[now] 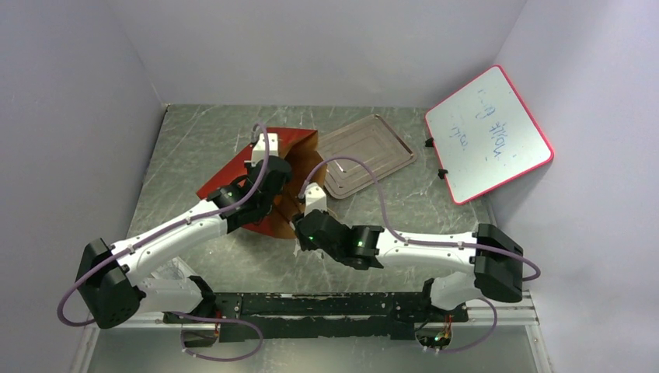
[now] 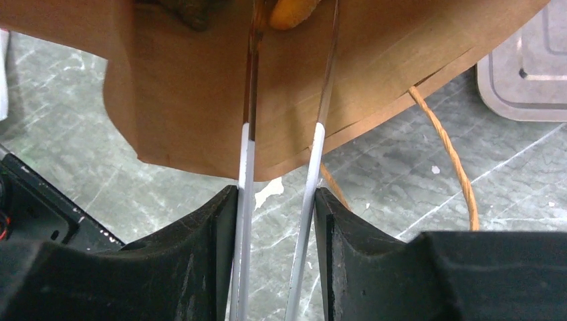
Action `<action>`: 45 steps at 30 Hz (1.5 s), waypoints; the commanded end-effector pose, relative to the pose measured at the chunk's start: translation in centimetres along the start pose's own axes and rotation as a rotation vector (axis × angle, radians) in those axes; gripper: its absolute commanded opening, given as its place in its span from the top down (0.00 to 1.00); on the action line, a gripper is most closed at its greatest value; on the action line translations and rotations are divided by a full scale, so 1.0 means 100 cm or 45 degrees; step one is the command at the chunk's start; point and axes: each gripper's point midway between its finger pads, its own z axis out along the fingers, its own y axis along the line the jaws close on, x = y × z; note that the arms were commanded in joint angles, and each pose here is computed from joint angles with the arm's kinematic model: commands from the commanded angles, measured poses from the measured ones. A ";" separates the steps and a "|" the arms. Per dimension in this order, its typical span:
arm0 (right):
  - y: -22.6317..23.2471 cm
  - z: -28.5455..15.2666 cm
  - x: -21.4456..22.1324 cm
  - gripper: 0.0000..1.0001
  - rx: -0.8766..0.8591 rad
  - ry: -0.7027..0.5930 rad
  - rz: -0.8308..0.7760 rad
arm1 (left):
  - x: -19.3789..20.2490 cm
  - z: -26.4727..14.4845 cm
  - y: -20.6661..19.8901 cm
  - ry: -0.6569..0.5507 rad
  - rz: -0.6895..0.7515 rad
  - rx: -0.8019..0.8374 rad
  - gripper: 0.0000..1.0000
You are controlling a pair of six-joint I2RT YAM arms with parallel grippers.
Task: Take the fake bread out of the paper bag
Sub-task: Take out the fake bread from the paper bag.
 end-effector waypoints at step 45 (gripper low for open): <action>-0.026 0.067 0.033 0.51 0.048 0.087 0.017 | 0.000 -0.010 0.003 -0.030 -0.010 0.007 0.93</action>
